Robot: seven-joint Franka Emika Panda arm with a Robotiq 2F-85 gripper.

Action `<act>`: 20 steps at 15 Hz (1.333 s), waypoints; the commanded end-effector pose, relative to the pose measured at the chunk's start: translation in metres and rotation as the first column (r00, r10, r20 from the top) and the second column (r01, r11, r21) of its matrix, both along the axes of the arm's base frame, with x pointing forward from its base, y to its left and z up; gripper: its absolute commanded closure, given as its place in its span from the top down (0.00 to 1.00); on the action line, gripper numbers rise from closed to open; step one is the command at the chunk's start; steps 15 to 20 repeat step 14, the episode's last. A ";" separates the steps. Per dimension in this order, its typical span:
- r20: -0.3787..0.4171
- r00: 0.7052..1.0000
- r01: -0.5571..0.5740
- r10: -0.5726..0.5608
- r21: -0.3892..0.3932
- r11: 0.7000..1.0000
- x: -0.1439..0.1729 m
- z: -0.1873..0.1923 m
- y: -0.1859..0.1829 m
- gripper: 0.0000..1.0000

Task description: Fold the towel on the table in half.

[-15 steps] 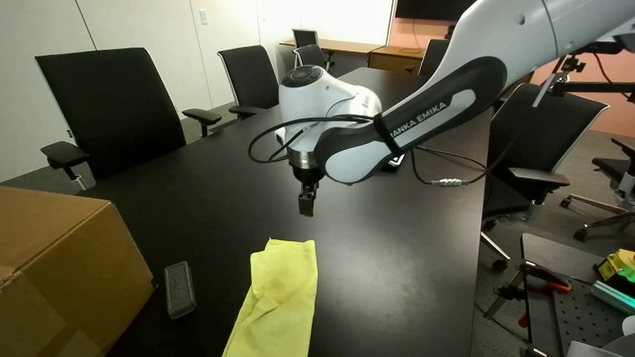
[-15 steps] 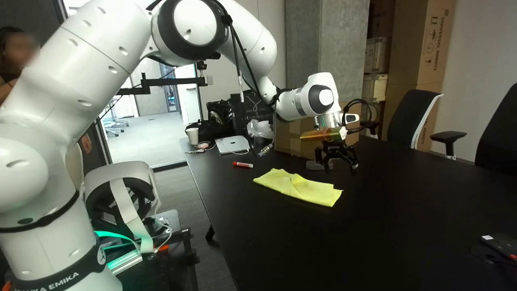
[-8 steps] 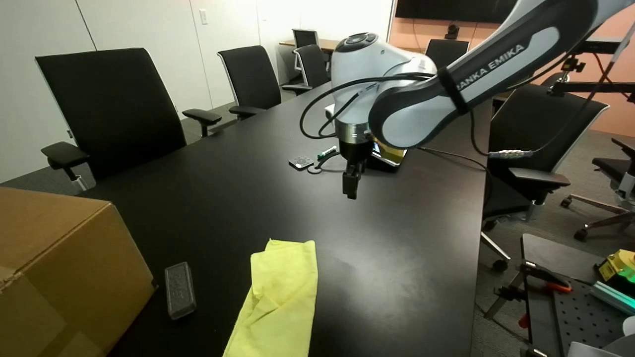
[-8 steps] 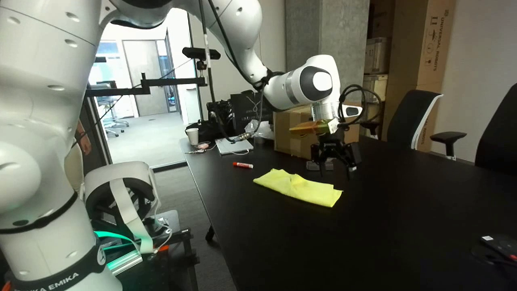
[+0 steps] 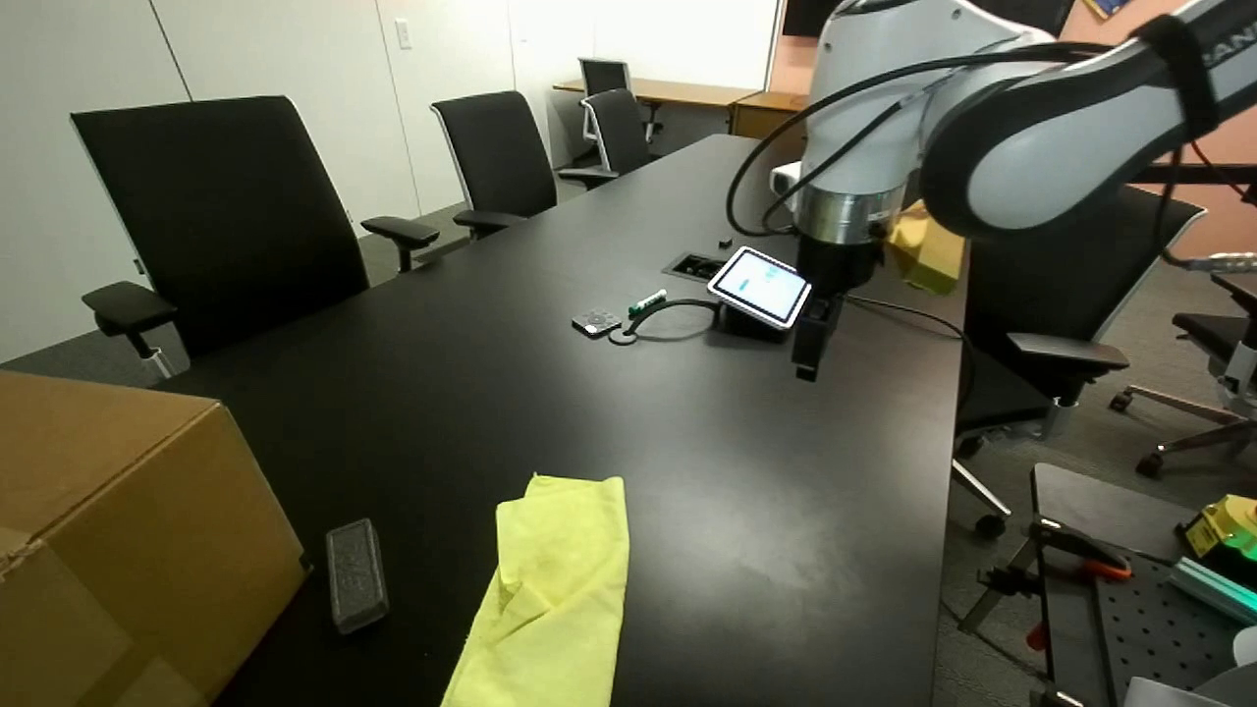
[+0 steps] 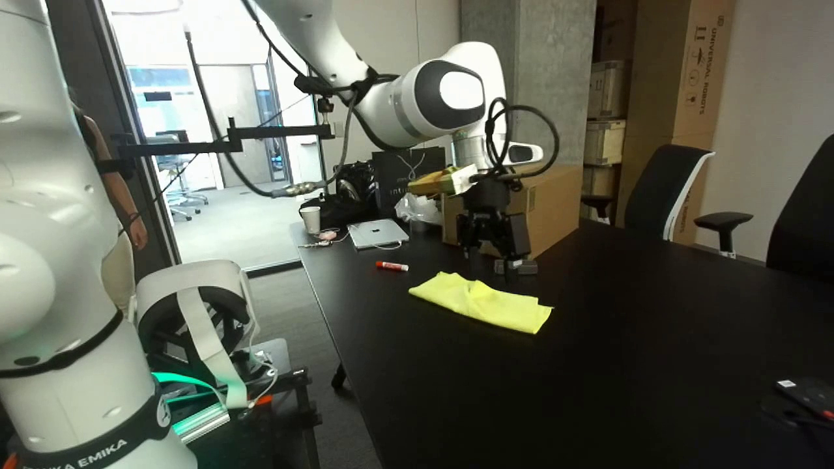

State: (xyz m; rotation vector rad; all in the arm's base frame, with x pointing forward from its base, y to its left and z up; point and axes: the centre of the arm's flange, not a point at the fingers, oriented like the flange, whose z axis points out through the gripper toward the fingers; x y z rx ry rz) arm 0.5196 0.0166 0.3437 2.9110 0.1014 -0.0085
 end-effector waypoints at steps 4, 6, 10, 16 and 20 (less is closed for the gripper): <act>0.067 0.994 0.080 -0.087 0.106 0.991 -0.130 0.043 -0.012 1.00; 0.079 0.991 0.098 -0.110 0.139 0.985 -0.153 0.048 -0.011 1.00; 0.063 0.991 0.109 -0.118 0.132 0.985 -0.140 0.040 -0.009 1.00; 0.049 0.992 0.111 -0.118 0.125 0.986 -0.139 0.034 -0.008 1.00; 0.049 0.992 0.111 -0.118 0.125 0.986 -0.139 0.034 -0.008 1.00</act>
